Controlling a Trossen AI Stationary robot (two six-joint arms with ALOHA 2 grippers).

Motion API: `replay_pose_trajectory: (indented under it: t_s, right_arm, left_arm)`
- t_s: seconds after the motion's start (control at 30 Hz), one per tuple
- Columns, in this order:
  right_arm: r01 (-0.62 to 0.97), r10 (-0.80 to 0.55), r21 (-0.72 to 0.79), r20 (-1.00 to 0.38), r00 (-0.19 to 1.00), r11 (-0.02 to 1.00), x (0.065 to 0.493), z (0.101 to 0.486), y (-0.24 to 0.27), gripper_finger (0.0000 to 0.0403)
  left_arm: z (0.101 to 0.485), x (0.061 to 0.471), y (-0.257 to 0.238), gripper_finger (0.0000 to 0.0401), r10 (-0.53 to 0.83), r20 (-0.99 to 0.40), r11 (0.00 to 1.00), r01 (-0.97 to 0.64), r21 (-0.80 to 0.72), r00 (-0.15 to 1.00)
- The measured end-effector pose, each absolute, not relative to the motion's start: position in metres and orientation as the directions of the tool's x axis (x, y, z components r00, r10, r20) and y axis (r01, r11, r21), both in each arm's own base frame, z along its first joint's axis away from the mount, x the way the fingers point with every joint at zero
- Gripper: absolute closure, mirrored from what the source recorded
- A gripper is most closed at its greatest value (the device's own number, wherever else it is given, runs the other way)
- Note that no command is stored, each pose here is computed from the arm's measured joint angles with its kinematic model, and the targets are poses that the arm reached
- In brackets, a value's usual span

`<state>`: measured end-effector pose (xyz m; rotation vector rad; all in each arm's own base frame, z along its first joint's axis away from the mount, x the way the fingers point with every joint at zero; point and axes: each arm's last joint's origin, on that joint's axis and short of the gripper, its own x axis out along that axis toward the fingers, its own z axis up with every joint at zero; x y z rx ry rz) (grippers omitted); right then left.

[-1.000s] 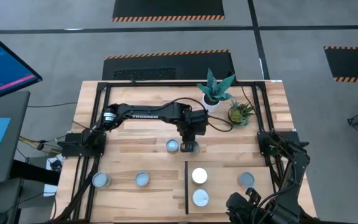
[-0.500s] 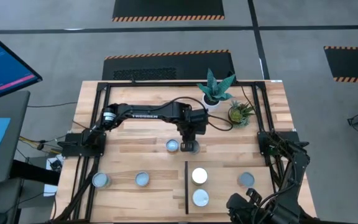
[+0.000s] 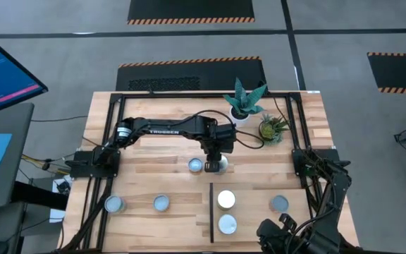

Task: Pick and place cans onto a shelf
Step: Move the canned tomatoes from bottom left to the center of the table, then move the canned chicken soup from bottom left to the center of the table

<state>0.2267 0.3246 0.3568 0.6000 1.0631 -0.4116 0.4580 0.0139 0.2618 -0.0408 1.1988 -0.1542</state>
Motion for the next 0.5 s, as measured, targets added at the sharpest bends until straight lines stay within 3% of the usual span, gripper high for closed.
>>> replay_pose_trajectory:
  t_s: [0.3,0.5]
  right_arm:
    - [0.540,-0.030,0.232,-0.901,0.433,0.809,0.228,0.357,0.323,0.0344]
    - [0.494,-0.029,0.200,-0.908,0.418,0.846,0.236,0.357,0.318,0.0344]
  left_arm:
    - [0.281,0.458,0.018,0.0317,-0.023,-0.923,0.999,0.051,-0.004,0.384]
    - [0.324,0.431,0.016,0.0318,-0.029,-0.963,0.997,0.073,-0.009,0.268]
